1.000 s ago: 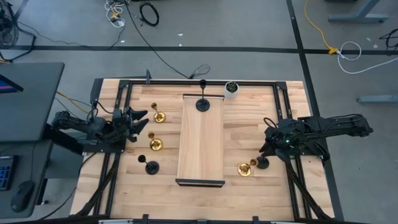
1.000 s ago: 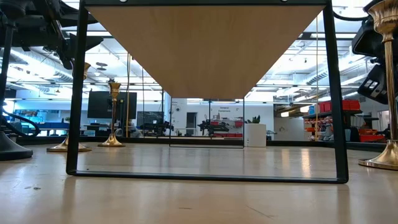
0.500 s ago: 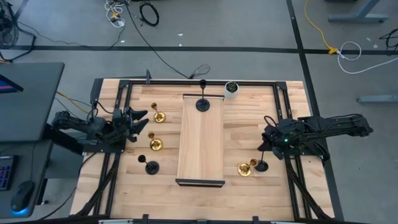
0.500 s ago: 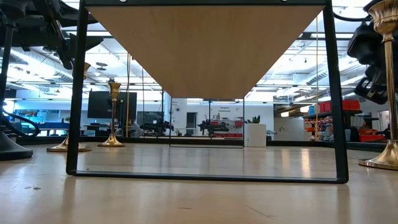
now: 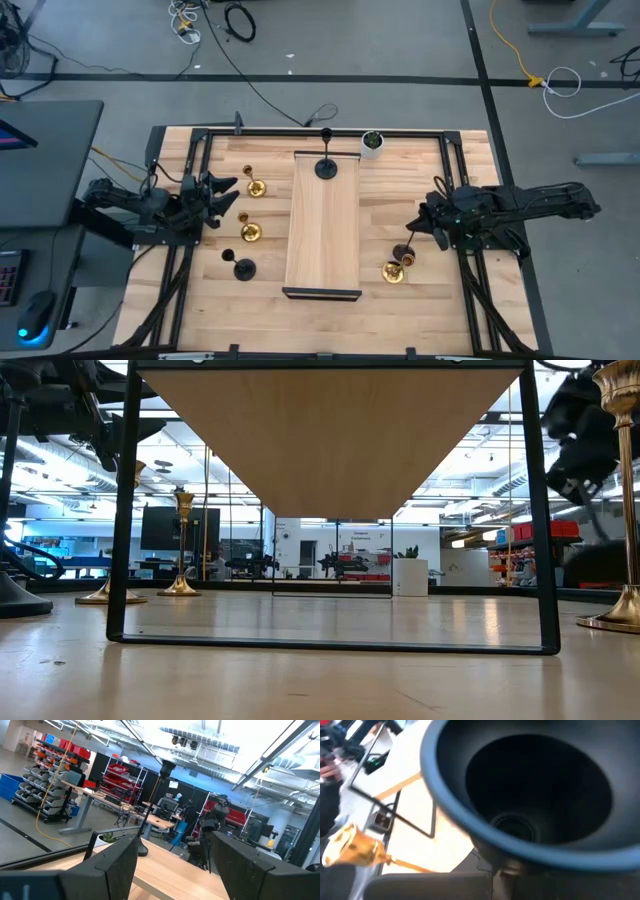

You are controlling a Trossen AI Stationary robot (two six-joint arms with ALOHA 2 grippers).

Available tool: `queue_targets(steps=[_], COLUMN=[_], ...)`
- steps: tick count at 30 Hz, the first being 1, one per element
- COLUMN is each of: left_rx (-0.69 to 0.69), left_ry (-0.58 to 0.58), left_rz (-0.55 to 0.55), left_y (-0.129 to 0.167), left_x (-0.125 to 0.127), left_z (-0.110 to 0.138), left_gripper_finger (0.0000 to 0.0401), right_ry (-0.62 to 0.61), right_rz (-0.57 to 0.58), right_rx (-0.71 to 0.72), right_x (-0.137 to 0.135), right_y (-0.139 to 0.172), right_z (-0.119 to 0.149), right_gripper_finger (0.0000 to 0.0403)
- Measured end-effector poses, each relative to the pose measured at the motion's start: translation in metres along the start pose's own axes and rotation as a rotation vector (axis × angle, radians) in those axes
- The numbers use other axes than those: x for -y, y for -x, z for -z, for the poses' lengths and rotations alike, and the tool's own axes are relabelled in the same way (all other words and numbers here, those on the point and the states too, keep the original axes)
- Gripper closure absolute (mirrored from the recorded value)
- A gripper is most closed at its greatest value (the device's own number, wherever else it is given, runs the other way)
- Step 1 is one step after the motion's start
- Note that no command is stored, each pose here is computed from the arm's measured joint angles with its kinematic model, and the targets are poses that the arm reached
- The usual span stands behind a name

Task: Pick & Place candle stick holders
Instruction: Align the middle right black candle holder with the black candle holder on the shelf

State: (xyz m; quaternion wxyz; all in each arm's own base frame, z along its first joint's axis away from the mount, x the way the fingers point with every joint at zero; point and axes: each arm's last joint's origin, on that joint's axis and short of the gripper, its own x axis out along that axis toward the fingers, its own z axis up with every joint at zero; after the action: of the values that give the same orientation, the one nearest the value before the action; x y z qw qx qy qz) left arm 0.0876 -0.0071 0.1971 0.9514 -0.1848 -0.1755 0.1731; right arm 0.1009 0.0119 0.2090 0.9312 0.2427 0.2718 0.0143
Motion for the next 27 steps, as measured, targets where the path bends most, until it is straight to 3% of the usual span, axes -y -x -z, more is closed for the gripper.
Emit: queue_targets(steps=[7,14,27], left_rx=[0.000,0.000,-0.001], left_ry=[0.000,0.000,0.004], left_rz=[0.000,0.000,0.004], left_y=[0.000,0.000,0.000], left_x=[0.000,0.000,0.000], left_z=[0.000,0.000,0.000], left_gripper_finger=[0.0149,0.0149,0.0149], right_ry=[0.076,0.184,0.275], right_rz=[0.054,0.196,0.354], right_rx=[0.086,0.168,0.188], right_x=[-0.019,-0.038,-0.060], right_y=[0.016,0.029,0.015], right_z=[-0.035,-0.078,-0.165], right_gripper_finger=[0.0401,0.0401,0.0401])
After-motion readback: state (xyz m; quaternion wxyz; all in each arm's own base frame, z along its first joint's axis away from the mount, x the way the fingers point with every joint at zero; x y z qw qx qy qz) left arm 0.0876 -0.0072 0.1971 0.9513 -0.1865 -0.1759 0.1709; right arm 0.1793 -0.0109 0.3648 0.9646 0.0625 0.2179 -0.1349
